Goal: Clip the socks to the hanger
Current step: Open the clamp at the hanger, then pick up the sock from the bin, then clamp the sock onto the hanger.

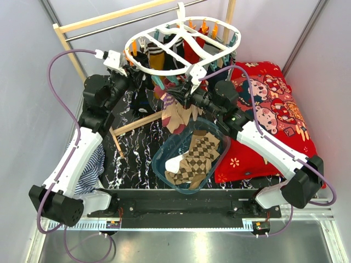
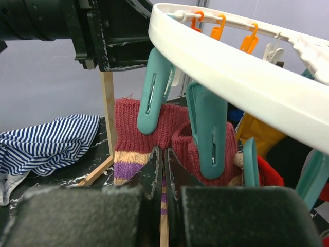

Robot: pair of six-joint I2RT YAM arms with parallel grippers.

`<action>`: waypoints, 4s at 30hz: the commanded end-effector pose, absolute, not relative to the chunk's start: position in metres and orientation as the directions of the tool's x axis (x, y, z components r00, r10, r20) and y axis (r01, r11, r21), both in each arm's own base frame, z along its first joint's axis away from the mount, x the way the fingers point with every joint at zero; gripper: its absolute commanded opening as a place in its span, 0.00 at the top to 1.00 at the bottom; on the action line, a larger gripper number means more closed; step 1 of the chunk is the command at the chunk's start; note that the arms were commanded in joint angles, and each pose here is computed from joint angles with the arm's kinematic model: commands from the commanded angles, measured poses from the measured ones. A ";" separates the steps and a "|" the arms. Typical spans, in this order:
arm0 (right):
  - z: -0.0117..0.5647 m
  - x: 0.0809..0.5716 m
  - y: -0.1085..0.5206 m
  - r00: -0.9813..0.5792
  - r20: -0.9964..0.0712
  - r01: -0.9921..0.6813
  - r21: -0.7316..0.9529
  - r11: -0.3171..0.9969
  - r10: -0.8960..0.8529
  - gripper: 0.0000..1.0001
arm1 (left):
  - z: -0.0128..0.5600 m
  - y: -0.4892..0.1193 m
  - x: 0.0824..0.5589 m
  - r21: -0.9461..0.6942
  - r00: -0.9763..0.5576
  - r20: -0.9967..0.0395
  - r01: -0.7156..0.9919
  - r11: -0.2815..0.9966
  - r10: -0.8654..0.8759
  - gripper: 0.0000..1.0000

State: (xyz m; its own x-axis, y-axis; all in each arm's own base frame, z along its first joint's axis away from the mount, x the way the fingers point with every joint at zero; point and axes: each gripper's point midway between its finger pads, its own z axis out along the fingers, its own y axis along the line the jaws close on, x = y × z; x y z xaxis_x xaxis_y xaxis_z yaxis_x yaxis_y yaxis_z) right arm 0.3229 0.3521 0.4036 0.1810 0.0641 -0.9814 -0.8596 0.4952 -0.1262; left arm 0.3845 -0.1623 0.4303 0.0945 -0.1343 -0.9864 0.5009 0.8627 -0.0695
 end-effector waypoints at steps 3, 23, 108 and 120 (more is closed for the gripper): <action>0.419 0.329 0.329 0.206 -0.976 -0.811 -0.132 0.570 0.067 1.00 | 0.472 -0.155 0.356 -0.091 0.160 -0.968 0.502 0.860 -0.196 0.78; 0.389 0.384 0.256 0.083 -0.995 -0.544 -0.097 0.834 -0.062 0.72 | 0.452 -0.199 0.329 -0.279 -0.038 -0.957 0.383 0.881 -0.286 0.93; 0.282 0.265 0.208 -0.042 -0.975 -0.711 -0.123 0.692 -0.217 1.00 | 0.468 -0.224 0.323 -0.416 -0.110 -0.908 0.343 0.842 -0.404 0.99; 0.349 0.246 0.244 0.133 -0.978 -0.849 -0.196 0.491 -0.160 1.00 | 0.476 -0.221 0.321 -0.414 -0.100 -0.909 0.346 0.842 -0.405 0.99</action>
State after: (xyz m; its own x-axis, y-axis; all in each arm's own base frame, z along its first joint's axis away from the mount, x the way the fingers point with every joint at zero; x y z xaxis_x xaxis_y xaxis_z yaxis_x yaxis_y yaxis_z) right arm 0.2560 0.2228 0.2992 -0.0091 -0.2294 -0.9733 -0.7829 0.6072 -0.1358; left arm 0.3230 -0.2265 0.4292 -0.1975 -0.3169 -0.9277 0.3229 0.8725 -0.3668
